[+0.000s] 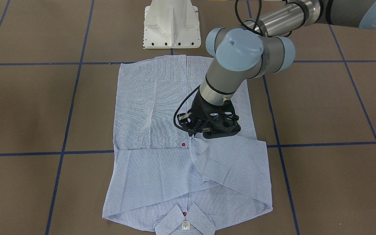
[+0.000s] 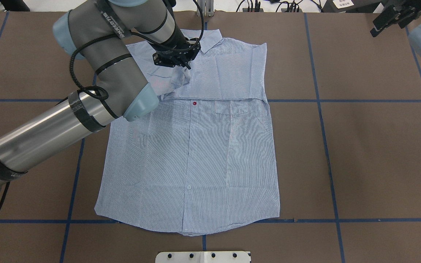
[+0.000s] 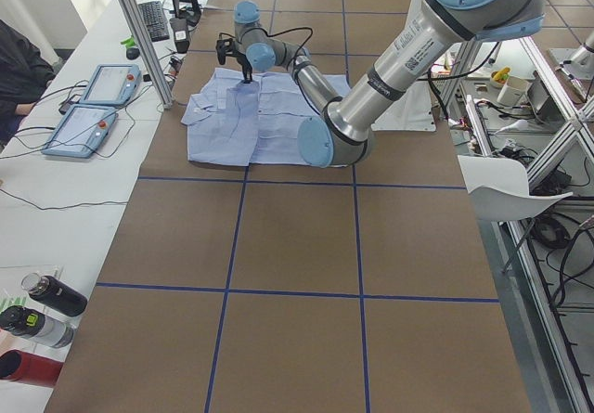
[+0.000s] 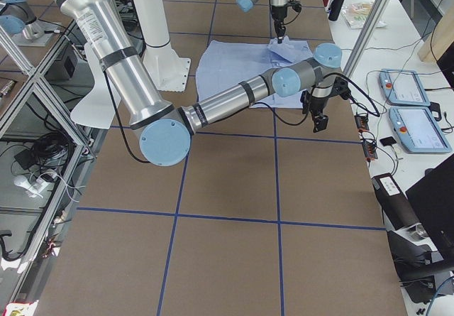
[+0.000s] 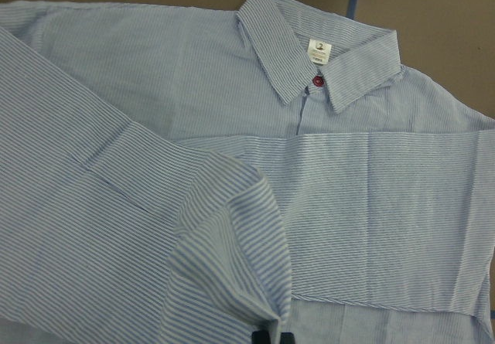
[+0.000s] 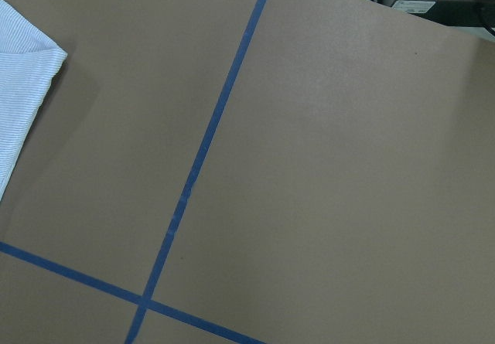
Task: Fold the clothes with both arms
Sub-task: 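Carry the sleeve with the left gripper across the shirt front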
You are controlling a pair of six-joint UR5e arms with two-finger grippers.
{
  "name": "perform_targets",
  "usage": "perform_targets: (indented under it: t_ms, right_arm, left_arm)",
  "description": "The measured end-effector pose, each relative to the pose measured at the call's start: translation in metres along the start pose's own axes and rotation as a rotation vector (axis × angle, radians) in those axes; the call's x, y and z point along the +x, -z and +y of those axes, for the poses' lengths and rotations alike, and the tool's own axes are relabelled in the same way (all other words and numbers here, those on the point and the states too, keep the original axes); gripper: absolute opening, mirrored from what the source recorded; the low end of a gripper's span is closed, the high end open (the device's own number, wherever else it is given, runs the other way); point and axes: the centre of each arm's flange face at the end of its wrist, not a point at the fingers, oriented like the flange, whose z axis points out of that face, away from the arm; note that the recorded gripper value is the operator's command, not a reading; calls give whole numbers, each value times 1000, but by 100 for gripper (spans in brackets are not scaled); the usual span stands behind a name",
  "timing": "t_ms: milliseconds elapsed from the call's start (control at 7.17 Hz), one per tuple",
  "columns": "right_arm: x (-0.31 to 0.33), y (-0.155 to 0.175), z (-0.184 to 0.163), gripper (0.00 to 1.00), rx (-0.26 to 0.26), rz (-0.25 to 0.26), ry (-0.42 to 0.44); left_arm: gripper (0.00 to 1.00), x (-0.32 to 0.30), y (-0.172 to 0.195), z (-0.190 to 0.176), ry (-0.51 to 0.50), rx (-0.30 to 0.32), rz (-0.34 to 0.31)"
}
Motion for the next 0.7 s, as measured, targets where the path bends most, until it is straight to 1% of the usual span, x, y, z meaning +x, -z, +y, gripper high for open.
perform_targets:
  t_ms: [279,558,697]
  right_arm:
    - [3,-3,2,100,-6,1,-4]
    - [5,-4,4,100,-8,1,-7]
    - [4,-4,4,100,-9,1,-8]
  left_arm:
    - [0,21,-28,24,13,-3,-5]
    - [0,29,-66,61,-12,-29,2]
    - [4,30,-87,77,-31,-46,16]
